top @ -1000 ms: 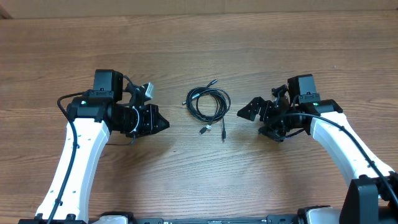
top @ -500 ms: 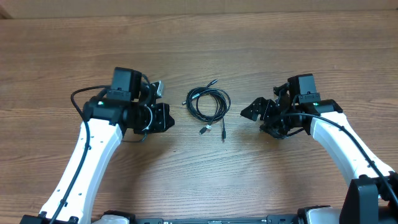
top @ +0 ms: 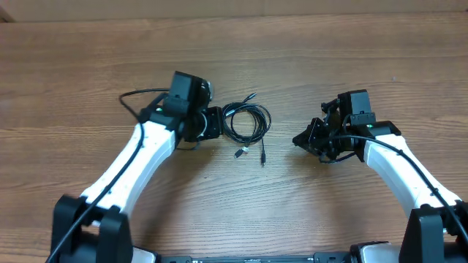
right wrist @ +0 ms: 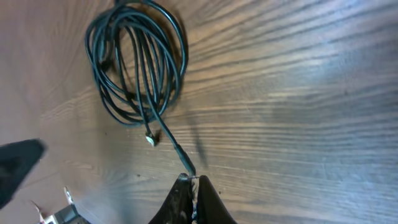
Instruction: Untangle cables
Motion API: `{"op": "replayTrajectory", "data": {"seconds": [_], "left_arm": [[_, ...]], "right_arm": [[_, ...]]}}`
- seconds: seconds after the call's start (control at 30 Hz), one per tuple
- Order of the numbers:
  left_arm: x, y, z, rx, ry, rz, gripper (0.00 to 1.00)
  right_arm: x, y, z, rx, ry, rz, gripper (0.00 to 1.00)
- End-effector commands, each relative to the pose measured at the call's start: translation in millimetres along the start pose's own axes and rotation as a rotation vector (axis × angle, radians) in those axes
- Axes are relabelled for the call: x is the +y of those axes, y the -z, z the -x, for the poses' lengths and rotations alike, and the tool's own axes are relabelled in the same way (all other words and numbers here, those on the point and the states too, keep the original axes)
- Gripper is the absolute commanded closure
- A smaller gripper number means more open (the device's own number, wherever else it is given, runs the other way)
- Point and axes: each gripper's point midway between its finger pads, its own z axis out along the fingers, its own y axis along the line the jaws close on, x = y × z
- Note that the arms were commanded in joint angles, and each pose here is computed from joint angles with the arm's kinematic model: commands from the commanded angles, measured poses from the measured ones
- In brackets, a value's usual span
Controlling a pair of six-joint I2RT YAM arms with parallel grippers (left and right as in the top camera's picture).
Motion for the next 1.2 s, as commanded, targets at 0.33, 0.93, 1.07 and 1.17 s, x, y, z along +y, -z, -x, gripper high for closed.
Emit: {"op": "replayTrajectory", "data": {"seconds": [0.33,0.93,1.07,1.17], "left_arm": [[16,-47,11,0.011,0.031,0.037,0.8],[38,-83,-9,0.103,0.054,0.101,0.58],[38,-83,-11,0.108,0.053,0.104,0.69],[39,-84,-12,0.105,0.048,0.12,0.69]], "right_arm": [[-19,-21,-10,-0.019,-0.086,0.012,0.71],[-17,-23,-6,-0.046,-0.063,0.011,0.3],[-17,-24,-6,-0.045,-0.065,0.006,0.28],[-17,-24,-7,-0.045,-0.066,0.007,0.28]]}}
